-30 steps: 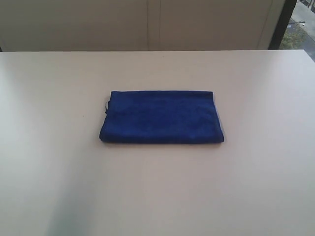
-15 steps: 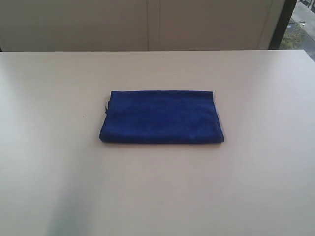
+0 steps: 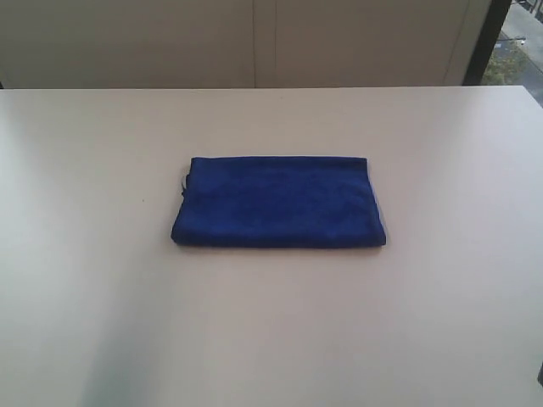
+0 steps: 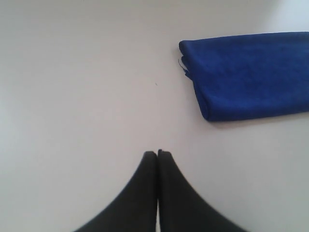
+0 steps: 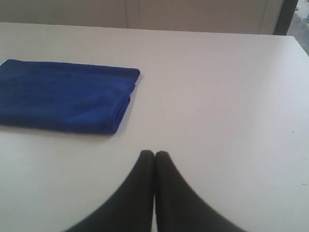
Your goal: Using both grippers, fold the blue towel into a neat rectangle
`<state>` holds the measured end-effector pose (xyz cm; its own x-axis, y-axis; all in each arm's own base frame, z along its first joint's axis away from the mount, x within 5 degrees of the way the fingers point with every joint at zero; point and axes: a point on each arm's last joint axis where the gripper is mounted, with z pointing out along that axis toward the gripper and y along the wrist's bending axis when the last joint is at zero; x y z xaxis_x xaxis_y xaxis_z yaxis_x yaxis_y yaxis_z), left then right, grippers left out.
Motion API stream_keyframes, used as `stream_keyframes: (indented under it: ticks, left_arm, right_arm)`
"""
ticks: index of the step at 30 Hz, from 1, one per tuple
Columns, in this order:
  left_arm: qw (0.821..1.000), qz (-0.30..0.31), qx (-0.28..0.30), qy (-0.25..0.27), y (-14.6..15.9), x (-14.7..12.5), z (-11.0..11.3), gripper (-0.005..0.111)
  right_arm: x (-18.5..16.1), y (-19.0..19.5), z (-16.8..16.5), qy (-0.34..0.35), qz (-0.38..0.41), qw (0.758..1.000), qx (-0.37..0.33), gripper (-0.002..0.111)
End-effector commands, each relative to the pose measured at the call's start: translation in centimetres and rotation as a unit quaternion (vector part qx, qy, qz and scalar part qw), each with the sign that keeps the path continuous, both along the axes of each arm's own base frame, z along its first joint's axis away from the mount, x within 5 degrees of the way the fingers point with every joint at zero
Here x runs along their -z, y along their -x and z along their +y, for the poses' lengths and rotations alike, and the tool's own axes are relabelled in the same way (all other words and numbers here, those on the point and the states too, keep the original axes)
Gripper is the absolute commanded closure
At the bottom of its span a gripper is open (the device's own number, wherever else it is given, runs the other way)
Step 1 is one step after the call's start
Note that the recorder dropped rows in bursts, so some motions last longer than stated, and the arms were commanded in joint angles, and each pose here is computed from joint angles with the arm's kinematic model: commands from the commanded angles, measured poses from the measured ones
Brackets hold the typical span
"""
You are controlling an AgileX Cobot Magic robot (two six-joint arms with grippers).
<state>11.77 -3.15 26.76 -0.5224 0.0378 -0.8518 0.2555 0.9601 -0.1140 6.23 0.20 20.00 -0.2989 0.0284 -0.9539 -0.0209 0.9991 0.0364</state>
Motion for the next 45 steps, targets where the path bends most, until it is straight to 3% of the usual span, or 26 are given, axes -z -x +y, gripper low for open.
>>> stream_keyframes:
  ticks: [1,8,45]
  left_arm:
    - [1.000,0.002,-0.001,0.005,0.2,0.2,0.0,0.107]
    - [1.000,0.002,-0.001,0.005,0.2,0.2,0.0,0.107]
    - [1.000,0.002,-0.001,0.005,0.2,0.2,0.0,0.107]
  right_arm:
    - [0.7,0.5,-0.2,-0.001,-0.021,1.000,0.015,0.108]
    - [1.1,0.9,-0.7,0.000,-0.034,0.997,0.062,0.108]
    - [1.8,0.9,-0.7,0.006,-0.024,0.998,0.060,0.108]
